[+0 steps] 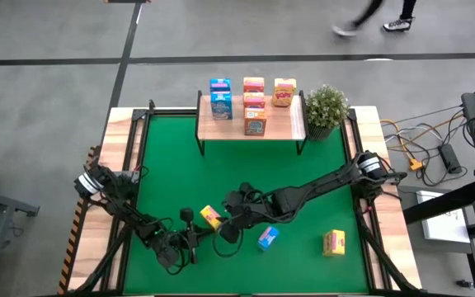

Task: Stack cereal on shelf
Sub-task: Put the left yellow cereal box on the shelf

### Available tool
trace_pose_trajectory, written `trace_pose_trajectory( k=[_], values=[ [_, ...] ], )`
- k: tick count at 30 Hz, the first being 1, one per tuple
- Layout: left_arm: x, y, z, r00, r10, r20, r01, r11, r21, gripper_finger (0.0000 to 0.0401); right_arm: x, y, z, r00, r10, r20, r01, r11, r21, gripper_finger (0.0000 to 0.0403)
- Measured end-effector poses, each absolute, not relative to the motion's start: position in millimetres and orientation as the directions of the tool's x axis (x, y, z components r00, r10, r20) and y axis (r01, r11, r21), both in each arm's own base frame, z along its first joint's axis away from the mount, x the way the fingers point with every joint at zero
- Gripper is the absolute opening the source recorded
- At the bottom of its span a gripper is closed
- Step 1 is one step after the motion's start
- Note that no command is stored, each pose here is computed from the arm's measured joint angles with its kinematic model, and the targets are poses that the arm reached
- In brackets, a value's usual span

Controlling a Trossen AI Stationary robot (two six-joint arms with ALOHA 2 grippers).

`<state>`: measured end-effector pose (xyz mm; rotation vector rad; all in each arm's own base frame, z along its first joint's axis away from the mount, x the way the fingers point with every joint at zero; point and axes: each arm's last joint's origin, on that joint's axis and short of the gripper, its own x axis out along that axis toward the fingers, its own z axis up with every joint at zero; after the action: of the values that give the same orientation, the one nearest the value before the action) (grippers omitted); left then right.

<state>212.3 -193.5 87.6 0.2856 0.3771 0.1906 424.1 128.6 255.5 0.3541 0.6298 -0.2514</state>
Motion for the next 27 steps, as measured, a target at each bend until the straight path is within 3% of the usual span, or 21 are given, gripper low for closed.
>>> trace_pose_trajectory(
  k=[9, 15, 27],
  values=[
    [213.7, -194.6, 86.5, 0.918, 0.231, -0.322, -0.138, 0.948, 0.287, 0.0, 439.6, 139.3, 229.1, 0.8, -0.113, -0.589, 0.219, 0.969, 0.111, 0.0252],
    [214.1, -195.0, 87.4, 0.921, 0.228, -0.316, -0.14, 0.95, 0.279, 0.0, 454.4, 143.7, 214.7, 0.802, -0.162, -0.576, 0.255, 0.963, 0.084, 0.0249],
    [216.1, -194.1, 89.0, 0.923, 0.236, -0.303, -0.148, 0.946, 0.287, 0.0, 461.7, 143.1, 232.6, 0.814, -0.212, -0.54, 0.23, 0.973, -0.035, 0.0246]
  ],
)
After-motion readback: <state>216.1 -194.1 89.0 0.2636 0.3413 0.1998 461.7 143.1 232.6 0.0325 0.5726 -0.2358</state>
